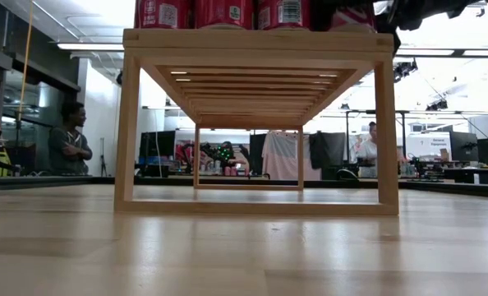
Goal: Place canned beverage on shelf
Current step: Put the red soda can on the shelf aligned with the other red soda cans
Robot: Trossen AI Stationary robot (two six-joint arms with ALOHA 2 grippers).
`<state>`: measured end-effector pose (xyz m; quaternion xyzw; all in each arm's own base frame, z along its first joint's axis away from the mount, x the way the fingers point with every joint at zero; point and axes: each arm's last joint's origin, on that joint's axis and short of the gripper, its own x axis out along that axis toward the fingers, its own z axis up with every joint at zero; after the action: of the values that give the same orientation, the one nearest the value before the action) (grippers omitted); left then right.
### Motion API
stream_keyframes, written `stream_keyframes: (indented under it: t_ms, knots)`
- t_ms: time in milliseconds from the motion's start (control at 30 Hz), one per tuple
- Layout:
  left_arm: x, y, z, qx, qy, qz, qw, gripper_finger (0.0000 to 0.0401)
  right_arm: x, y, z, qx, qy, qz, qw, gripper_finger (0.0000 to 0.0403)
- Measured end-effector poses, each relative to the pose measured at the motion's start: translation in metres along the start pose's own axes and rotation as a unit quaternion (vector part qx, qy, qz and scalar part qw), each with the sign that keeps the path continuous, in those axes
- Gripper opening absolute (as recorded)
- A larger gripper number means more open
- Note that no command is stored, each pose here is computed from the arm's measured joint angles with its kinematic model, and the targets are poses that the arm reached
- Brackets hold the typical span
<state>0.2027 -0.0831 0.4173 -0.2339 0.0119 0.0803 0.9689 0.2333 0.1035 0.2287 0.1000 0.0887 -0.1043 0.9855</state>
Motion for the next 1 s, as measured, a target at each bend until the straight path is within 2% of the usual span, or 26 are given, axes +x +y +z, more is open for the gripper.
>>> stream_keyframes:
  t_ms: [1000]
  knots:
    - [0.0,-0.0001,0.0003,0.009,-0.001,-0.001,1.0,0.0321,0.0006,-0.0005,-0.0013,-0.009,0.011,0.012,1.0,0.0312]
